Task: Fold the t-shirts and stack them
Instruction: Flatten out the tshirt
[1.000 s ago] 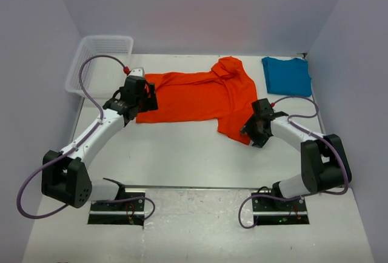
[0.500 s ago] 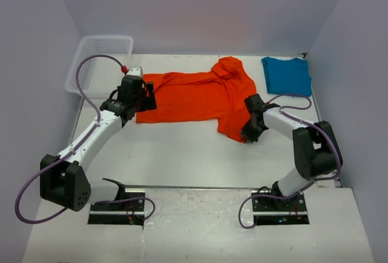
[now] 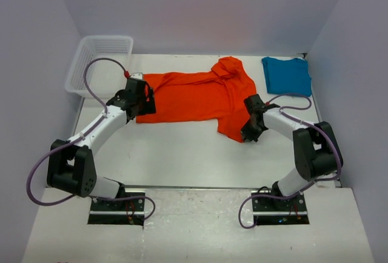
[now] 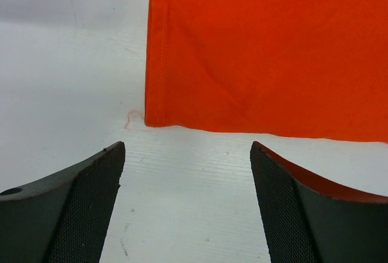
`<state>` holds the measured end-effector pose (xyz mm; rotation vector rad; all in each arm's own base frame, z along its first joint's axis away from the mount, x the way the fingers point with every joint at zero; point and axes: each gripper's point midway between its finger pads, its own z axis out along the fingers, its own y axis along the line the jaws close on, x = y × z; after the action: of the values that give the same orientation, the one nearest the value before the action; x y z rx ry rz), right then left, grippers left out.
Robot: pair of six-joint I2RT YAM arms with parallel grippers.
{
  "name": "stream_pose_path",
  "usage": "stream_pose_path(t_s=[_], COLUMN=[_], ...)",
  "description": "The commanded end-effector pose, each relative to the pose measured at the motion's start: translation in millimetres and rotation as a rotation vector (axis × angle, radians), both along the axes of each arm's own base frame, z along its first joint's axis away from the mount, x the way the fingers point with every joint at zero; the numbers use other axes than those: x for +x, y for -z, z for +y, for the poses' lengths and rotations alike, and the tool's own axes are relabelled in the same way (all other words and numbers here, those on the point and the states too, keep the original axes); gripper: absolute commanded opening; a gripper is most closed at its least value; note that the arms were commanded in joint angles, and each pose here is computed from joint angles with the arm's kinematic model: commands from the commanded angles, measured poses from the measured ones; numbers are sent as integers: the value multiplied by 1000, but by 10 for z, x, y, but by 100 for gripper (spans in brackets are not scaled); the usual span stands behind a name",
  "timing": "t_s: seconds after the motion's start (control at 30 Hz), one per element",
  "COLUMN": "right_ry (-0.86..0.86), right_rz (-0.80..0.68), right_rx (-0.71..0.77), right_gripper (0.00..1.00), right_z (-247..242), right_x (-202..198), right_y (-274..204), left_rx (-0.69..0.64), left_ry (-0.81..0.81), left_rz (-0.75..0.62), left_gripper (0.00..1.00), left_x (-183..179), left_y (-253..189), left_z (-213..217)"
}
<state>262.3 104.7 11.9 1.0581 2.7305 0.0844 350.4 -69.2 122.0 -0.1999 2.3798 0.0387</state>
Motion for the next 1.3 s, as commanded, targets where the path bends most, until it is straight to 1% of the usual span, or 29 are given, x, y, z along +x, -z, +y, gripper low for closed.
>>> stream_pose_path(t_s=[0.0, 0.07, 0.13, 0.2, 0.23, 0.3, 0.37, 0.6, 0.7, 0.83, 0.93, 1.17, 1.27], right_ry=[-12, -22, -33, -39, -47, -55, -64, -70, -71, -69, -75, -77, -80], right_rz=[-48, -65, -82, -101, -111, -119, -134, -163, -159, -174, -178, -172, -174], right_rx=[-17, -13, -15, -10, -9, -7, 2, 28, 30, 34, 40, 51, 55], right_gripper=[0, 0, 0, 0, 0, 0, 0, 0, 0, 0, 0, 0, 0], right_z=[-12, -5, -6, -3, -4, -5, 11, 43, 45, 41, 58, 76, 81], right_x=[76, 98, 115, 127, 138, 130, 135, 144, 133, 134, 140, 123, 124], right_y=[-99, -134, -172, -222, -234, -258, -283, -331, -332, -356, -354, -326, -339], left_rx=[25, -5, -72, -123, -130, -109, -112, -173, -180, -153, -131, -146, -143], left_ry=[-40, -63, -46, -75, -80, -106, -104, -85, -90, -105, -126, -142, -148], left_rz=[62, 94, 126, 150, 162, 175, 181, 232, 245, 268, 261, 260, 271], left_gripper=[86, 88, 89, 88, 84, 81, 77, 62, 59, 58, 58, 58, 56], left_x=[-15, -8, -22, -27, -38, -38, -31, -25, 1, 10, 50, 135, 186], left_y=[202, 320, 409, 528, 565, 614, 647, 862, 929, 1019, 1036, 1033, 1075], left_z=[129, 190, 157, 250, 270, 361, 364, 239, 225, 271, 328, 325, 330])
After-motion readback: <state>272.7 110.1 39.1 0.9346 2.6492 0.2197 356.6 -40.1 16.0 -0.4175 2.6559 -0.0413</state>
